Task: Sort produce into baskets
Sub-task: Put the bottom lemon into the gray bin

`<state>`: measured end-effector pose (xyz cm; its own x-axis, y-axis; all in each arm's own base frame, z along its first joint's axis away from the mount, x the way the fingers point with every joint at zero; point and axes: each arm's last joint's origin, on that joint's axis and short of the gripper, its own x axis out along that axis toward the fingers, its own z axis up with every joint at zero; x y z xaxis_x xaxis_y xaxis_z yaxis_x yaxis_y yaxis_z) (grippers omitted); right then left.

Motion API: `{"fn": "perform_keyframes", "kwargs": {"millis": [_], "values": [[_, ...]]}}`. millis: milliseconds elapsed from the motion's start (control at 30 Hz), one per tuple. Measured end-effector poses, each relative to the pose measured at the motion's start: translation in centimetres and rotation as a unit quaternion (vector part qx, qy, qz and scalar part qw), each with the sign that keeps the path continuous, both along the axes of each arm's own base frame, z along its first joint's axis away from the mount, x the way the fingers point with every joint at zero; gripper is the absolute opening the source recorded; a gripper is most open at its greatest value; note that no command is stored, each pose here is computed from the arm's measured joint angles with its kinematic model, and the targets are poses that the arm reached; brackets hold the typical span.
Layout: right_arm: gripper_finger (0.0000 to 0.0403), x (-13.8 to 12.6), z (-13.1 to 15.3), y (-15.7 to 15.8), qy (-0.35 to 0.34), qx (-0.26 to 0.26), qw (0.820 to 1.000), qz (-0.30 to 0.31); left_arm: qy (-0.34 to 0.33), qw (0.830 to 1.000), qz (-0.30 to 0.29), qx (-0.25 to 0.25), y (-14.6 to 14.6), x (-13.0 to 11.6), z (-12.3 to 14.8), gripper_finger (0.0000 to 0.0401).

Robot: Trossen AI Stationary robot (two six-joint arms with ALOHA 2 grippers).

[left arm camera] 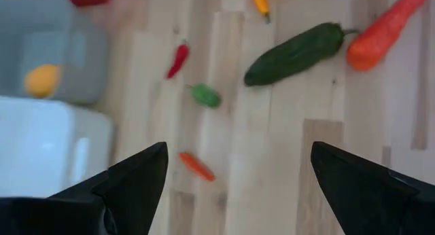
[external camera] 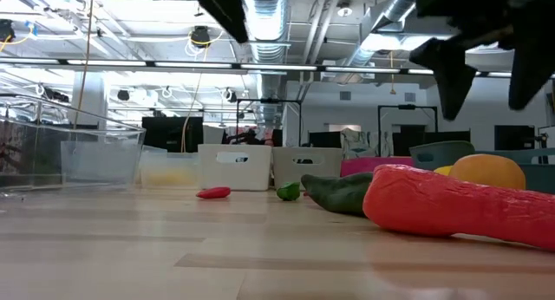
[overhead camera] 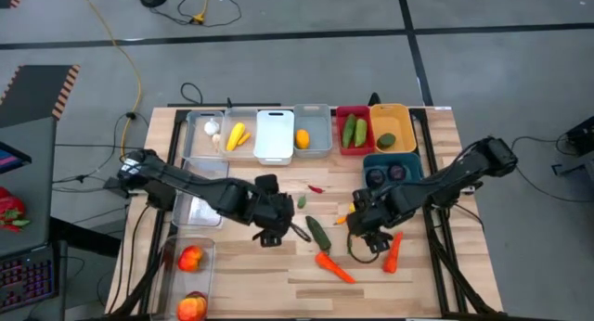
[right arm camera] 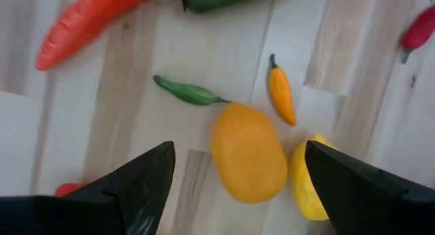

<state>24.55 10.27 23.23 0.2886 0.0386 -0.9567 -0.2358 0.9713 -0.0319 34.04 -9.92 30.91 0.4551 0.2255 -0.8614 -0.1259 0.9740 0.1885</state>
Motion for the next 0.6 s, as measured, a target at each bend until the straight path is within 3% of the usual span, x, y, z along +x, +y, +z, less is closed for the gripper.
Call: {"fn": "perform_keyframes", "kwargs": {"millis": [333,600], "values": [[0.0356,1.3,-3.8,1.0,0.068,-0.031,0.997,0.007,0.001,0.999,-0.028,-0.047,2.8,1.4,-5.0,0.0349],[0.0356,2.0,-6.0,1.1,0.098,-0.074,0.992,0.002,0.000,0.999,-0.023,-0.048,3.9,1.5,-5.8,0.0349]]}}
